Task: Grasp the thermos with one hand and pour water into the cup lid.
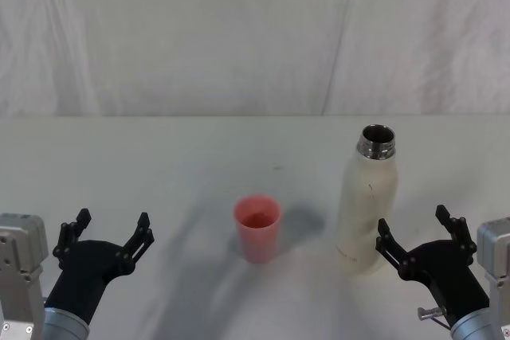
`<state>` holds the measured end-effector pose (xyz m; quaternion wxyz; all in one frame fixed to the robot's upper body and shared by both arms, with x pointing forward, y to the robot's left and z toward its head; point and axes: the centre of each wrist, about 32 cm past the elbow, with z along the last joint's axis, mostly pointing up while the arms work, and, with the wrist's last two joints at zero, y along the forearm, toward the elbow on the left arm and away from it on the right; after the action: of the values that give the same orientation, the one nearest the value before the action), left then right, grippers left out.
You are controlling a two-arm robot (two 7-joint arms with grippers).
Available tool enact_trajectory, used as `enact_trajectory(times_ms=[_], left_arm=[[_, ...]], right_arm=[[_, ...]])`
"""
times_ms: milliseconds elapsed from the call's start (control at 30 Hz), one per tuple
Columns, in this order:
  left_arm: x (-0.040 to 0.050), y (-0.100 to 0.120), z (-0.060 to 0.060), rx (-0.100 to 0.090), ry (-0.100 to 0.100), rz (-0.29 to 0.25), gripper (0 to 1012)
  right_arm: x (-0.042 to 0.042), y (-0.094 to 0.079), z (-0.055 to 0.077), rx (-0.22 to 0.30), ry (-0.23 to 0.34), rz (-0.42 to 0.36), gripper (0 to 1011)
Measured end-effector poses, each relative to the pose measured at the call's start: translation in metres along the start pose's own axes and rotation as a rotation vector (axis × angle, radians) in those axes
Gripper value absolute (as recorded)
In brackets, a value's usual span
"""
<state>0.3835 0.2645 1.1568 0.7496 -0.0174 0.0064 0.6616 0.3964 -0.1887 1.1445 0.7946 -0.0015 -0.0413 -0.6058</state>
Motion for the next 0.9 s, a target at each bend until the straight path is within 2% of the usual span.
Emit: enact_trajectory(times_ms=[900], left_arm=[[0.0, 0.0, 0.0, 0.0, 0.0, 0.0, 1001]], right_arm=[[0.0, 0.0, 0.0, 0.0, 0.0, 0.0, 1001]])
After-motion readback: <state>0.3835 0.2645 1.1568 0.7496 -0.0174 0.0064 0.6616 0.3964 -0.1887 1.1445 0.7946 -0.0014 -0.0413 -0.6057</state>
